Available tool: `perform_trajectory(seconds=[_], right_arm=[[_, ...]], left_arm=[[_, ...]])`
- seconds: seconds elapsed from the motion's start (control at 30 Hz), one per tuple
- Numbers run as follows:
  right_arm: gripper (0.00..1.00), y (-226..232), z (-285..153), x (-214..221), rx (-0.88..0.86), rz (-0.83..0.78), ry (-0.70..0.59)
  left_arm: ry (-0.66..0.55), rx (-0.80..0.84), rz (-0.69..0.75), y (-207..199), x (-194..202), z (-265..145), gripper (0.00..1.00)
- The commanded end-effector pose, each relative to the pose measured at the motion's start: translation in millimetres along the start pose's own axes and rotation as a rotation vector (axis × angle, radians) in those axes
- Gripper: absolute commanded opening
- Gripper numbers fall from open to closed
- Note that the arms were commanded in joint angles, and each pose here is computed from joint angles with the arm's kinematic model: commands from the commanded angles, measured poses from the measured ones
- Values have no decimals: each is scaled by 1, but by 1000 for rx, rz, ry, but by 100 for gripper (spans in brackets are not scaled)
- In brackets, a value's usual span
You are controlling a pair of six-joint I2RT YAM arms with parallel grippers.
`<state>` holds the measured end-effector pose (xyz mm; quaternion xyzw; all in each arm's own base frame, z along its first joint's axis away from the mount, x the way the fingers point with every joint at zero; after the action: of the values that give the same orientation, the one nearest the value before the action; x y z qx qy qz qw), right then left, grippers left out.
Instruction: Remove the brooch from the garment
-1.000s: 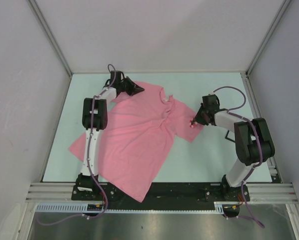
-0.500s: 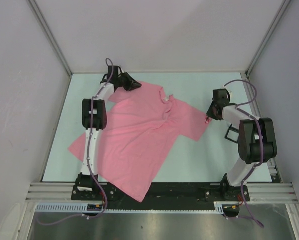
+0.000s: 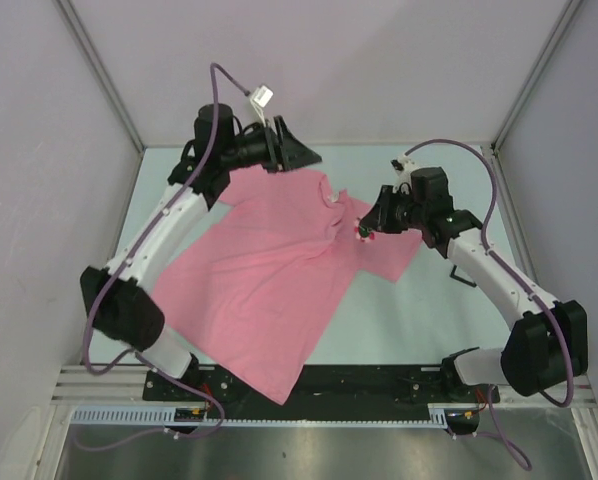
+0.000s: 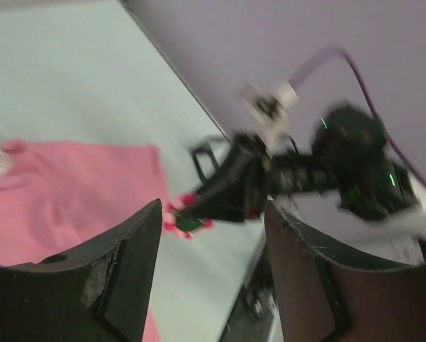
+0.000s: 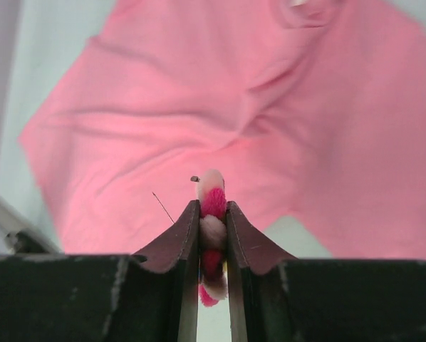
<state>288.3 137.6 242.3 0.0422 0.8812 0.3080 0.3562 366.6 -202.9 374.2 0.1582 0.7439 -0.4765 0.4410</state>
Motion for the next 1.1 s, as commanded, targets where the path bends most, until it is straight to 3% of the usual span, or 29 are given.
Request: perform_trajectory(seconds=[0.0, 0.07, 0.1, 0.17, 0.27, 0.33, 0.43, 0.6, 0.9, 1.07], right_arm=[[0, 49, -33, 13, -358, -58, 88], [0, 60, -46, 15, -423, -75, 60], [0, 67, -52, 19, -465, -74, 74], [0, 74, -60, 22, -499, -71, 53], [0, 81, -69, 29, -559, -42, 37], [0, 90, -75, 28, -625, -23, -7], [0, 91, -74, 32, -691, 28, -52], [0, 97, -63, 30, -717, 81, -115], [0, 102, -53, 22, -727, 117, -166], [0, 102, -44, 22, -730, 133, -157]], left_arm=[[192, 162, 71, -22, 81, -15, 65], [140, 220, 151, -42, 86, -36, 60], [160, 223, 135, -36, 105, -42, 58], [107, 260, 212, -48, 107, -59, 48], [118, 285, 262, -49, 120, -70, 42], [124, 339, 255, -53, 127, -75, 43], [98, 436, 243, -55, 129, -72, 55], [77, 469, 151, -53, 136, -69, 62], [-6, 508, 23, -53, 149, -65, 63], [-63, 548, 21, -52, 155, -63, 62]])
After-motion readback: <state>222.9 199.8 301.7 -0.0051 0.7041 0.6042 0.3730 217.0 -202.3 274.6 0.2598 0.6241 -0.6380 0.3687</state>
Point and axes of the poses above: each gripper's point midway between its finger pads, its own z axis out along the fingers, its own y axis along the line the jaws close on, x = y × z, the point moved 9 cm from there along -z, back along the fingers, and after that the axes turned 10 degrees about z, right-handed, at the moved point
